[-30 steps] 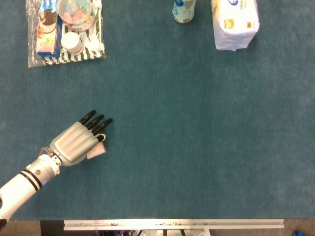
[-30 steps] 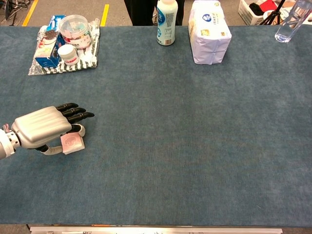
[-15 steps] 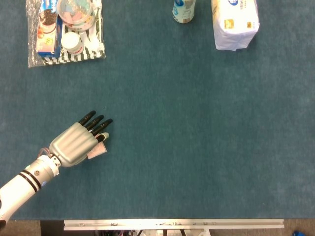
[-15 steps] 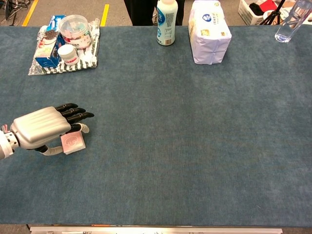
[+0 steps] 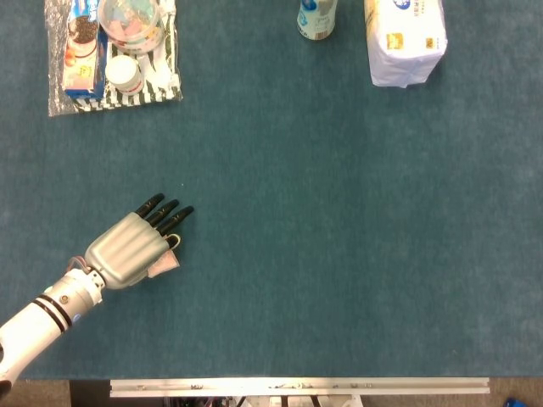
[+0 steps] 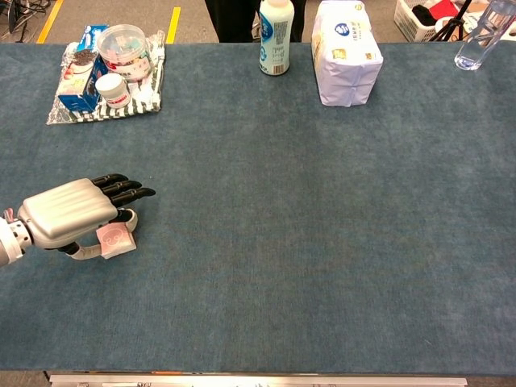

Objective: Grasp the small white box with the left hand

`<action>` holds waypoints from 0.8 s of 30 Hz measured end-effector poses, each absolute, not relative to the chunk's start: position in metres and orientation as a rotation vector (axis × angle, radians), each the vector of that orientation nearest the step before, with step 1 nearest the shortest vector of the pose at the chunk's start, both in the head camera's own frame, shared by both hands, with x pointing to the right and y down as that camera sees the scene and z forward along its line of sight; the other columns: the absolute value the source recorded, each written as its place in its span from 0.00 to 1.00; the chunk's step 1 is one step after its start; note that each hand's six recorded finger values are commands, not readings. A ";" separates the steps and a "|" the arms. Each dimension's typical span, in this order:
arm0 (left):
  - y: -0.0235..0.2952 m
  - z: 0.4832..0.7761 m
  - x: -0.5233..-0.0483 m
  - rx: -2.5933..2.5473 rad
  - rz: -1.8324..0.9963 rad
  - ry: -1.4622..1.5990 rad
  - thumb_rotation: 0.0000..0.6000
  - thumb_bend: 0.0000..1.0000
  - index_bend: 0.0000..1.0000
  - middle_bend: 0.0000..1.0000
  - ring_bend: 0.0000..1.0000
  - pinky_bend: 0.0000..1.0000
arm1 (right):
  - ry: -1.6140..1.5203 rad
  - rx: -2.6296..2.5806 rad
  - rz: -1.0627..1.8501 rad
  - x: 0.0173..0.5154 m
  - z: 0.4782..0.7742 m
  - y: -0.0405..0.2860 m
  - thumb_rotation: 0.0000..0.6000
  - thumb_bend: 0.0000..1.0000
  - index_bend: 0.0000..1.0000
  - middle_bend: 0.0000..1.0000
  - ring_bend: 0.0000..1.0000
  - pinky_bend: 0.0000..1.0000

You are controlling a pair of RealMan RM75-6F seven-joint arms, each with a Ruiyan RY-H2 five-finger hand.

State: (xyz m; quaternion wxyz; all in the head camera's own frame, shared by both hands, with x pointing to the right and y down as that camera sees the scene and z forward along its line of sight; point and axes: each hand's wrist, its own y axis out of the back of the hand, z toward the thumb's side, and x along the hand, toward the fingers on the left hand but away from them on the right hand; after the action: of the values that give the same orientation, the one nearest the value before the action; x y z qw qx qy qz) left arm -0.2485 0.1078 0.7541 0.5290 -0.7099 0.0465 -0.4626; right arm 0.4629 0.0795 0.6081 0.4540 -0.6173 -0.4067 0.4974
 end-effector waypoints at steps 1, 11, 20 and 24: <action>0.108 0.754 -0.248 -1.696 -1.105 0.110 1.00 0.29 0.36 0.00 0.00 0.09 | -1.003 -1.523 1.228 0.463 0.608 0.079 1.00 0.06 0.61 0.53 0.34 0.21; 0.108 0.753 -0.247 -1.699 -1.106 0.111 1.00 0.29 0.18 0.00 0.00 0.09 | -1.007 -1.524 1.224 0.463 0.607 0.080 1.00 0.06 0.61 0.53 0.33 0.21; 0.108 0.755 -0.250 -1.692 -1.124 0.106 1.00 0.29 0.52 0.00 0.00 0.09 | -1.007 -1.524 1.225 0.463 0.607 0.080 1.00 0.06 0.61 0.53 0.34 0.21; 0.109 0.755 -0.250 -1.697 -1.125 0.110 1.00 0.29 0.43 0.00 0.00 0.09 | -1.007 -1.524 1.225 0.463 0.607 0.080 1.00 0.06 0.61 0.53 0.34 0.21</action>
State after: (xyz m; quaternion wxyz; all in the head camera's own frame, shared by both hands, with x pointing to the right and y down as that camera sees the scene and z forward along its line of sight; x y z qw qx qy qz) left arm -0.2504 0.1086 0.7548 0.5238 -0.7091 0.0458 -0.4698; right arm 0.4627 0.0800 0.6069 0.4542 -0.6174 -0.4079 0.4962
